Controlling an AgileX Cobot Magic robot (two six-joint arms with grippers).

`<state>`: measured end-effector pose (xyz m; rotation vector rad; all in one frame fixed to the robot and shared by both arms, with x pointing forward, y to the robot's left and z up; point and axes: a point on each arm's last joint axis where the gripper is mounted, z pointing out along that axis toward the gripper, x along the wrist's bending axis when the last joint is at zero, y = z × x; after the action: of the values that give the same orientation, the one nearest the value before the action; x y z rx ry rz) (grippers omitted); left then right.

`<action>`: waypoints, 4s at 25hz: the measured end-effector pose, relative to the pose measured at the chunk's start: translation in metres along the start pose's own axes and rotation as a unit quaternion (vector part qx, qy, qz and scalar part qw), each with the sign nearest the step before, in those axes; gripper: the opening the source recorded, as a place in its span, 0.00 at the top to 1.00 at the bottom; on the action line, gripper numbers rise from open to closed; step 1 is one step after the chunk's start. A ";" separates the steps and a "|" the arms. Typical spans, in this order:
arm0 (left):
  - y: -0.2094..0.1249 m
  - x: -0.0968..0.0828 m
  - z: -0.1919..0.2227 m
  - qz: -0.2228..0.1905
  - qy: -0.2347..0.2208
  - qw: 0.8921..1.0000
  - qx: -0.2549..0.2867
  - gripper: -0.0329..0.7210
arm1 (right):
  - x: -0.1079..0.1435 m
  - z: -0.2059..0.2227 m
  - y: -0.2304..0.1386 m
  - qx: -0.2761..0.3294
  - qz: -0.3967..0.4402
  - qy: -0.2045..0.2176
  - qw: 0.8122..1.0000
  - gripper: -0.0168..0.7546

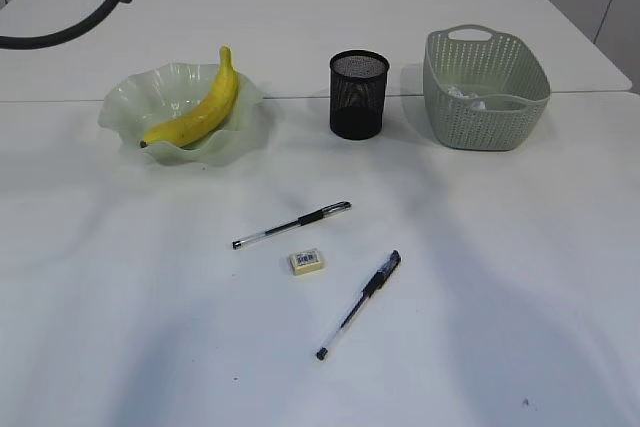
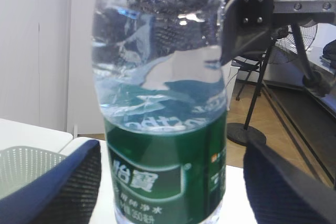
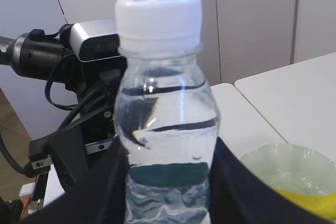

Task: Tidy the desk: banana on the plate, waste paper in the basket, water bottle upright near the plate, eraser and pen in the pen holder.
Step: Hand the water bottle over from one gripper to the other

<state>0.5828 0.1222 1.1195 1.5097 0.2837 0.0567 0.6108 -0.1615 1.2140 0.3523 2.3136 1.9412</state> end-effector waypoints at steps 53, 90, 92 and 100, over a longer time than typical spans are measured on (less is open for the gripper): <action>0.010 -0.009 0.016 0.011 -0.005 1.000 -0.003 0.37 | 0.013 0.019 0.002 0.006 -0.012 0.026 1.000 0.61; 0.010 -0.009 0.016 0.009 -0.005 1.000 -0.003 0.42 | 0.013 0.019 0.002 0.006 -0.013 0.026 1.000 0.61; 0.010 -0.009 0.016 0.009 -0.005 1.000 -0.003 0.42 | 0.013 0.019 0.002 0.006 -0.013 0.026 1.000 0.60; 0.010 -0.009 0.016 0.009 -0.005 1.000 -0.003 0.44 | 0.013 0.019 0.002 0.006 -0.005 0.026 1.000 0.51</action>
<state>0.5792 0.1055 1.1314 1.5061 0.2618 0.0655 0.6025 -0.1401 1.2133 0.2930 2.3552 1.9553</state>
